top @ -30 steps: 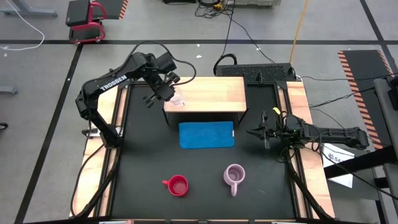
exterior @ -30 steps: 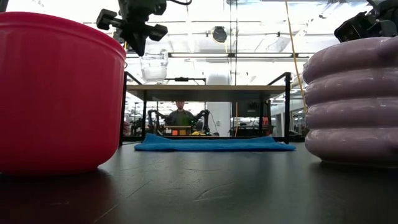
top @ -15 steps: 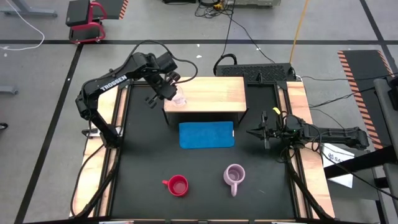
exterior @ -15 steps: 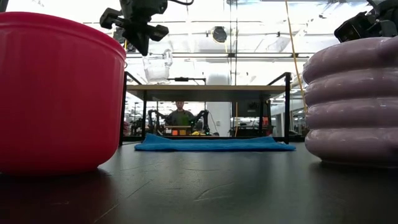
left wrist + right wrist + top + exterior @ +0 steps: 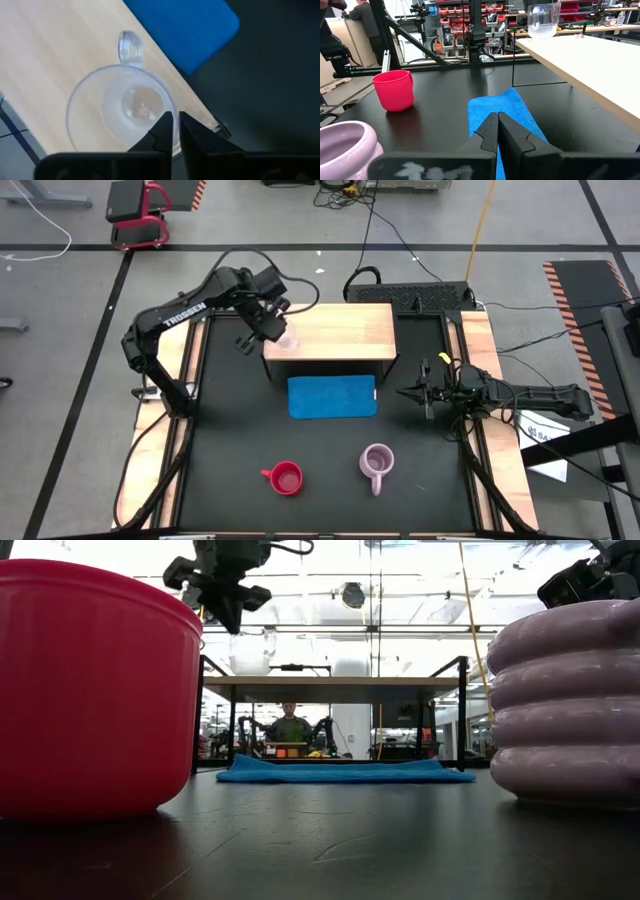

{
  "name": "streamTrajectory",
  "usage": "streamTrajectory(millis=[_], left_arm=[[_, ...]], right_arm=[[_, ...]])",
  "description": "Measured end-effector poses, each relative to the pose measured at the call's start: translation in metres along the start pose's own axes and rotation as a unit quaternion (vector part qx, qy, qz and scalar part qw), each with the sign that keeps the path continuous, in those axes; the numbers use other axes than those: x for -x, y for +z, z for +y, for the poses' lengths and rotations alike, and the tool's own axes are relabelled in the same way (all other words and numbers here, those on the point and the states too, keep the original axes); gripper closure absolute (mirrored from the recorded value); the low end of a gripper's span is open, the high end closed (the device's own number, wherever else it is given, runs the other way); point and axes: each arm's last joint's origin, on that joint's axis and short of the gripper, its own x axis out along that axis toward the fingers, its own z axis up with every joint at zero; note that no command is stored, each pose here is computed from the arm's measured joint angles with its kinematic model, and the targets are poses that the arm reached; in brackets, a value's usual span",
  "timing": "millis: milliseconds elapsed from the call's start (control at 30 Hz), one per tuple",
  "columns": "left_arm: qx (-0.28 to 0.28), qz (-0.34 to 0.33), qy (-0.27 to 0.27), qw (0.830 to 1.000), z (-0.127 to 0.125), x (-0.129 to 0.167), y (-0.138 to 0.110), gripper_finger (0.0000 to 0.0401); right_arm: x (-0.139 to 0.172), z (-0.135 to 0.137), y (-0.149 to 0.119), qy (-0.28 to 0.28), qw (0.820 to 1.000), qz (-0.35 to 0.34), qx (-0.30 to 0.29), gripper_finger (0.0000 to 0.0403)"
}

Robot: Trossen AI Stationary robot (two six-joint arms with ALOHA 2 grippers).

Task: Stack small to large cups/mugs on shelf
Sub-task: Put the glass mug on the shelf

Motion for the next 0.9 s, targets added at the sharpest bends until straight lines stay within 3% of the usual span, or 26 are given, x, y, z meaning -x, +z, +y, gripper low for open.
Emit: streamTrajectory(millis=[267,900], left_arm=[[-0.056,0.043,-0.009,0.997,-0.002,-0.014,-0.005,0.0394],[-0.104,0.052,0.017,0.993,0.002,-0.013,-0.002,0.0396]], right_arm=[[0.0,0.0,0.0,0.0,1.0,0.0,0.002,0.0403],[0.0,0.0,0.0,0.0,1.0,0.0,0.0,0.0403]])
